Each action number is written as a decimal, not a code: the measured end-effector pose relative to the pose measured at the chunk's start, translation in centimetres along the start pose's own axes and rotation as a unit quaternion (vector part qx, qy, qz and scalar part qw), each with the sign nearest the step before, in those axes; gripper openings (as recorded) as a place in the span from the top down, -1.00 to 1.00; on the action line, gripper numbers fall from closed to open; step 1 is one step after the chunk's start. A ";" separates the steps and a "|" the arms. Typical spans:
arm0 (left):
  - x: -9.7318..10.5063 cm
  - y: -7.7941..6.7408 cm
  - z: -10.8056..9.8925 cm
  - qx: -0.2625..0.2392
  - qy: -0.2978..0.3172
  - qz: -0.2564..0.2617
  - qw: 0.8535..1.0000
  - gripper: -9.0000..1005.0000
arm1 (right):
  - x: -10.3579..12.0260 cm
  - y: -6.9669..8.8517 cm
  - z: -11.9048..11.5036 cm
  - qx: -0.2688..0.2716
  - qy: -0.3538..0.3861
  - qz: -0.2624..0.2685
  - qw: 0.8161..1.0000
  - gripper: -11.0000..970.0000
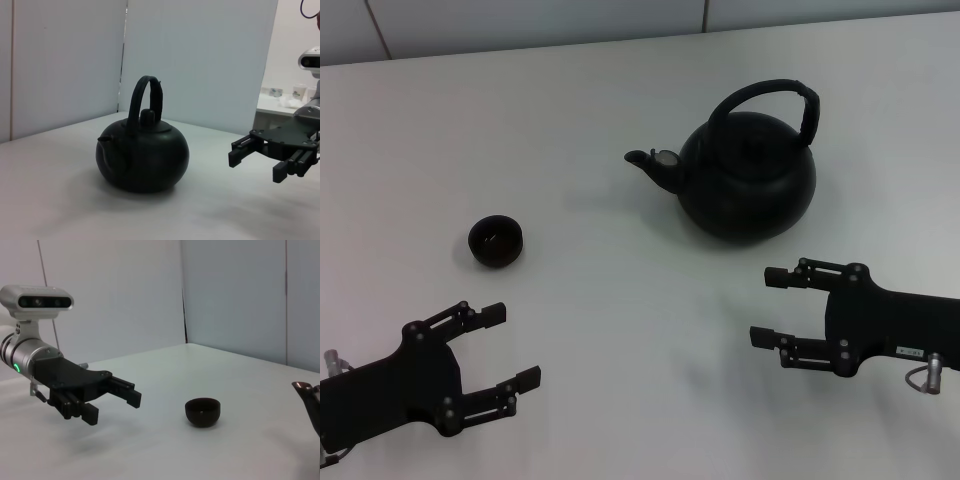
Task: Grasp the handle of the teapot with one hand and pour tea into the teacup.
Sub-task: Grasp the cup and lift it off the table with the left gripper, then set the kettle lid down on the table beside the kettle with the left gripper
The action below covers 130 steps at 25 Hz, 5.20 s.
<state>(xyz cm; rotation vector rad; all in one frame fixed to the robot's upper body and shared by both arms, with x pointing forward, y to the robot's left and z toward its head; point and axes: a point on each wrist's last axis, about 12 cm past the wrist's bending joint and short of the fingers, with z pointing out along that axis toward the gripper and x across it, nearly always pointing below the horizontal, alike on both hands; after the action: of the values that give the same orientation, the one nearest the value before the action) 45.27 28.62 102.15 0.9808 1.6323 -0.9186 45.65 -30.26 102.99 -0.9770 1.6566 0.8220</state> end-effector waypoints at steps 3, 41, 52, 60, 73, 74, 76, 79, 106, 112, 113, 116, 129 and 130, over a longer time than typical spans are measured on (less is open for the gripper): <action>0.0 0.0 0.0 0.000 -0.001 -0.001 1.000 -0.68 | -0.1 -0.1 0.1 0.000 -0.001 -0.001 1.000 -0.50; -0.4 3.3 -1.6 -0.168 -0.048 -0.027 0.984 -0.68 | -0.3 -0.3 0.1 0.003 -0.005 -0.003 1.000 -0.49; -0.2 3.6 -1.1 -0.177 -0.031 -0.011 0.984 -0.68 | -0.7 -0.6 0.4 0.000 -0.008 -0.010 1.000 -0.50; 1.0 3.8 0.4 -0.174 0.023 0.006 0.984 -0.68 | -0.8 -0.7 0.4 0.000 -0.009 -0.011 1.000 -0.50; 0.3 4.9 2.8 -0.168 0.035 0.011 0.985 -0.67 | -0.7 -0.7 0.4 0.001 -0.008 -0.011 1.000 -0.50; 0.2 5.1 3.1 -0.167 0.039 0.015 0.985 -0.67 | -0.7 -0.7 0.4 0.001 -0.008 -0.011 1.000 -0.50; 0.1 5.3 3.6 -0.169 0.043 0.020 0.984 -0.66 | -0.7 -0.7 0.4 0.001 -0.009 -0.011 1.000 -0.50; -0.1 5.7 4.5 -0.170 0.053 0.027 0.984 -0.66 | -0.8 -0.7 0.3 0.000 -0.010 -0.011 1.000 -0.49; -0.5 6.3 5.7 -0.170 0.063 0.033 0.983 -0.47 | -1.1 -0.6 0.3 -0.002 -0.024 -0.010 1.000 -0.49; -0.8 6.1 5.8 -0.162 0.052 0.034 0.985 -0.40 | -1.1 -0.6 0.3 -0.002 -0.024 -0.011 1.000 -0.49; -1.3 5.9 6.2 -0.145 0.039 0.037 0.988 -0.40 | -1.1 -0.6 0.3 -0.002 -0.024 -0.011 1.000 -0.50; -1.7 5.8 7.0 -0.127 0.035 0.041 0.990 -0.42 | -1.1 -0.6 0.3 -0.002 -0.024 -0.011 1.000 -0.50; -3.3 5.4 11.1 -0.079 0.033 0.046 0.995 -0.50 | -1.1 -0.6 0.4 -0.003 -0.025 -0.009 1.000 -0.50; -3.3 5.4 11.1 -0.082 0.034 0.048 0.995 -0.51 | -1.1 -0.5 0.4 -0.003 -0.025 -0.009 1.000 -0.50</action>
<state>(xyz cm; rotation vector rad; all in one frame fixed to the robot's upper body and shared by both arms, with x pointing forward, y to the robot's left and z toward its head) 54.80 20.05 102.16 0.9774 1.6727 -0.6818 46.49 -29.93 103.92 -0.9666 1.6014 0.8335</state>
